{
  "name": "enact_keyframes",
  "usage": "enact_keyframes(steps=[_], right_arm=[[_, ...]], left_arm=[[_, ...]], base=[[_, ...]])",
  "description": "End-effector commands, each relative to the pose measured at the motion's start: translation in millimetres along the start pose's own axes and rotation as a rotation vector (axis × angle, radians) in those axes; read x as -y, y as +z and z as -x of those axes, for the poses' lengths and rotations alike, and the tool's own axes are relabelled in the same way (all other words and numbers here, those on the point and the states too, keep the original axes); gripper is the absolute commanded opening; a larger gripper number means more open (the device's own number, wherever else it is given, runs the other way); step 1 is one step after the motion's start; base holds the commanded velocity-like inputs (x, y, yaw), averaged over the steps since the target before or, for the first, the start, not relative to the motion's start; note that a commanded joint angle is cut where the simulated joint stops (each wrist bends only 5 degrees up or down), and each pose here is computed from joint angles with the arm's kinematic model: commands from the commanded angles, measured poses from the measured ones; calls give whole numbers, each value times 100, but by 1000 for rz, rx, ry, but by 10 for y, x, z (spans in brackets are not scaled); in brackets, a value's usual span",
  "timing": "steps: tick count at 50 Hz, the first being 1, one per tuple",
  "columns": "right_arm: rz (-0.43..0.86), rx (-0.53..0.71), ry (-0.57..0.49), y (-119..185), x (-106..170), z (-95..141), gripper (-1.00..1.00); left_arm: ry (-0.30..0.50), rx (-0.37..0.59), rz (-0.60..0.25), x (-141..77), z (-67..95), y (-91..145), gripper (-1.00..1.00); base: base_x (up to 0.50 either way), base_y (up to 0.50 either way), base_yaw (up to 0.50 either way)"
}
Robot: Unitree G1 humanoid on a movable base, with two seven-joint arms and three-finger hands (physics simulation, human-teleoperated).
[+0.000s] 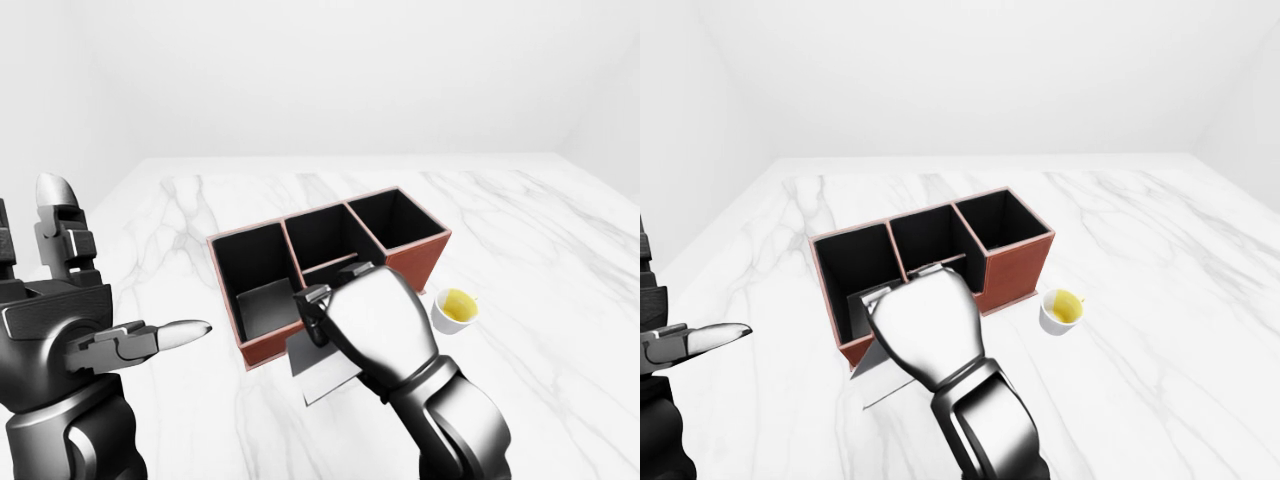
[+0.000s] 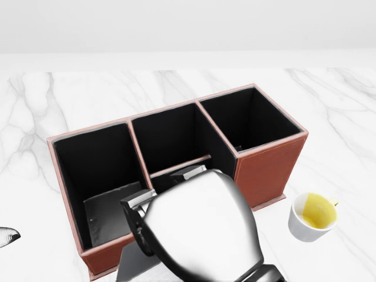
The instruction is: Pick up the book and place it in the front compartment of the caddy.
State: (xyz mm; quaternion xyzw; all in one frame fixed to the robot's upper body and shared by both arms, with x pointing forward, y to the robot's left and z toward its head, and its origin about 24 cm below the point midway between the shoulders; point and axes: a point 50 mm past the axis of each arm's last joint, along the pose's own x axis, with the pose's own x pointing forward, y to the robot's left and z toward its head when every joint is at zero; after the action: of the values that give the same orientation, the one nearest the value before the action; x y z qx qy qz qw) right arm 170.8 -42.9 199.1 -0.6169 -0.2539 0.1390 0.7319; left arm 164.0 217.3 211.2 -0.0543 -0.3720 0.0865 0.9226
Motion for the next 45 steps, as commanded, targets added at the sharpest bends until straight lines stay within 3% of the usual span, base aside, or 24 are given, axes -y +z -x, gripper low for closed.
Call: enact_keyframes(steps=[1, 17, 45], right_arm=[[-9, 28, -153, 55, 281, -63, -100], [-41, 26, -270, 38, 522, -228, -100], [-90, -20, -286, -156, 673, -550, -100]], left_arm=[[15, -80, -36, 20, -7, -211, 100], [18, -83, -35, 14, -7, -218, 100], [18, -71, -34, 15, -19, -195, 100]], base=[[0, 0, 0], [0, 0, 0], [0, 0, 0]])
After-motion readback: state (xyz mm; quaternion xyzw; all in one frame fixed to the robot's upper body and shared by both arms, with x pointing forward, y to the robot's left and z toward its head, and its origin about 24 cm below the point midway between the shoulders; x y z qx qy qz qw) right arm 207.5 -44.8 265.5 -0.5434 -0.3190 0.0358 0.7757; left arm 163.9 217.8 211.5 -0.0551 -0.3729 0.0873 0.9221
